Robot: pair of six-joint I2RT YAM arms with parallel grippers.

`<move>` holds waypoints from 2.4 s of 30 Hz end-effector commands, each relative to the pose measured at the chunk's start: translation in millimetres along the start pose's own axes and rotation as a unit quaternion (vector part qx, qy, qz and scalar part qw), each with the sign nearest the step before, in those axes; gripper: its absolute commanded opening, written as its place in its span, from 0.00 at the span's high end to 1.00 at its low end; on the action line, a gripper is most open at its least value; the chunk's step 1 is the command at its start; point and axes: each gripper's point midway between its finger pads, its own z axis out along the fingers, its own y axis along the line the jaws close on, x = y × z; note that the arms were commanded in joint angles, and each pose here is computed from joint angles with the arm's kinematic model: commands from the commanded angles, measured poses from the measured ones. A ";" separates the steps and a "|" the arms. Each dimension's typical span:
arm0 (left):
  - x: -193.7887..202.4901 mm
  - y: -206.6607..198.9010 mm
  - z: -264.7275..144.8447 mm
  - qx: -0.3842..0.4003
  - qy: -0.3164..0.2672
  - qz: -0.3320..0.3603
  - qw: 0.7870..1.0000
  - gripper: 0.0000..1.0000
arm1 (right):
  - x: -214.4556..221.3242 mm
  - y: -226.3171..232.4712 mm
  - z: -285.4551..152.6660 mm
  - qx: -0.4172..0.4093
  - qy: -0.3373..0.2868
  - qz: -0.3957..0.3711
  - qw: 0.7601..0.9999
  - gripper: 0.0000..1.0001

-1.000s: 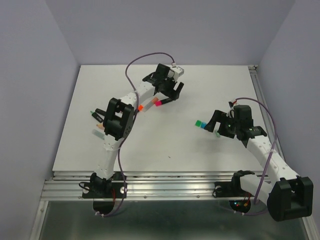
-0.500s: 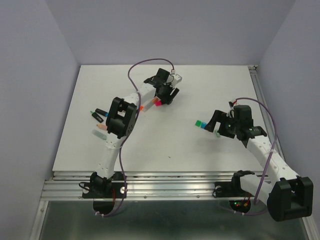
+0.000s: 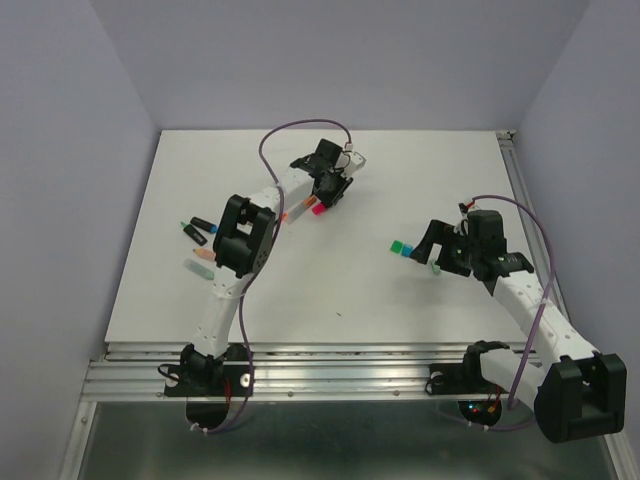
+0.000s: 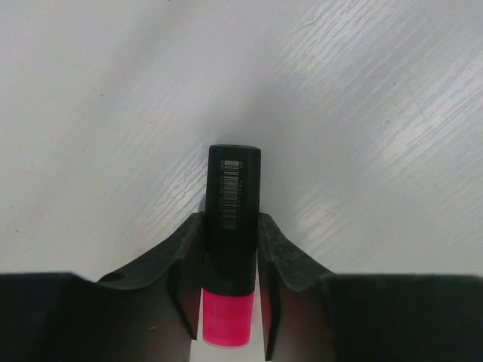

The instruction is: Open the pen caps

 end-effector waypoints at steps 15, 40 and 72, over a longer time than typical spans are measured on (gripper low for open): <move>-78.1 4.4 -75.0 -0.052 -0.100 -0.072 0.991 1.00 | -14.6 10.1 -11.6 -0.013 -0.025 0.010 1.000 0.00; 8.2 -52.8 -270.0 -0.117 -0.293 -0.613 0.724 1.00 | 14.3 177.8 -39.9 -0.275 -0.033 -0.133 0.952 0.00; 40.2 -118.5 -236.3 -0.090 -0.224 -0.658 0.713 1.00 | 41.6 268.9 15.7 -0.349 0.008 -0.094 0.933 0.34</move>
